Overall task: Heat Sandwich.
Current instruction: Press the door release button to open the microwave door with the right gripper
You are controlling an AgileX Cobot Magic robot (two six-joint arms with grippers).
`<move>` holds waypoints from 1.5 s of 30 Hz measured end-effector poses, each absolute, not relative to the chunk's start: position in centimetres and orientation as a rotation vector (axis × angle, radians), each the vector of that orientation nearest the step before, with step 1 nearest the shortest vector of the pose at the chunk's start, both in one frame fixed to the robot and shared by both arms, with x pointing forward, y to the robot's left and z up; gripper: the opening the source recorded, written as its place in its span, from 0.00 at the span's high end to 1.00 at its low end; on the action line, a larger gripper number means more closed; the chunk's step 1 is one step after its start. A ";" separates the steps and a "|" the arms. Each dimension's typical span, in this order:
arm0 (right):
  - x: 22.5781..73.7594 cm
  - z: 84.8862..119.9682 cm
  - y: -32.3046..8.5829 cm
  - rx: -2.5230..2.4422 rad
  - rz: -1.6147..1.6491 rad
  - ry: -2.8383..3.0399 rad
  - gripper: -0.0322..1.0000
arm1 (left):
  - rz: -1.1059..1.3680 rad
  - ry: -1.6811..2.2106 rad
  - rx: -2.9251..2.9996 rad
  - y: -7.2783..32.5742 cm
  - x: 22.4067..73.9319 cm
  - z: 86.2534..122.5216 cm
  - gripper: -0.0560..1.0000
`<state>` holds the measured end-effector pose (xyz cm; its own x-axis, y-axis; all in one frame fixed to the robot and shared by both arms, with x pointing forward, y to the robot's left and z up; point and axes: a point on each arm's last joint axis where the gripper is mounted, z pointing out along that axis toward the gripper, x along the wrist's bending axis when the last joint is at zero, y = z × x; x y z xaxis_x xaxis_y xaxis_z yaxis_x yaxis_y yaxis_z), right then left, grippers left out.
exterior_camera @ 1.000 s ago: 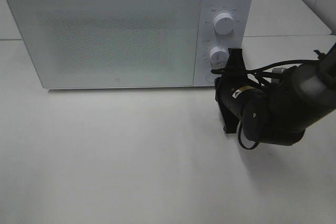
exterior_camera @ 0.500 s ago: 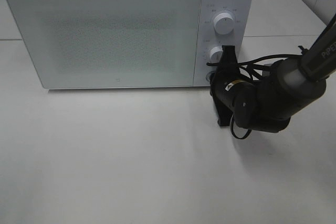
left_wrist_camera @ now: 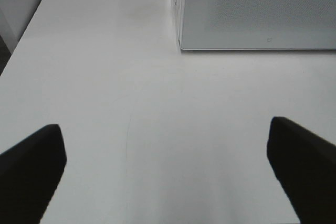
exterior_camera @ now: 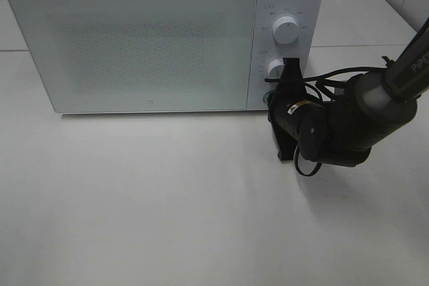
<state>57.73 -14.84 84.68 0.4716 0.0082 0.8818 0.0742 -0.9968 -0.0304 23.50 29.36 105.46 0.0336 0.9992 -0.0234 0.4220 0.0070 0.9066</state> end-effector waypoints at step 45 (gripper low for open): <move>59.0 84.6 -13.8 -2.645 -1.621 0.053 0.96 | 0.931 1.498 1.527 29.4 23.5 105.5 0.01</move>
<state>58.96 -13.82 84.58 0.4535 -0.0497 0.8899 -0.0088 -0.9986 -0.0513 23.50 29.36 105.46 0.0336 0.9992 -0.0234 0.4220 0.0070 0.9066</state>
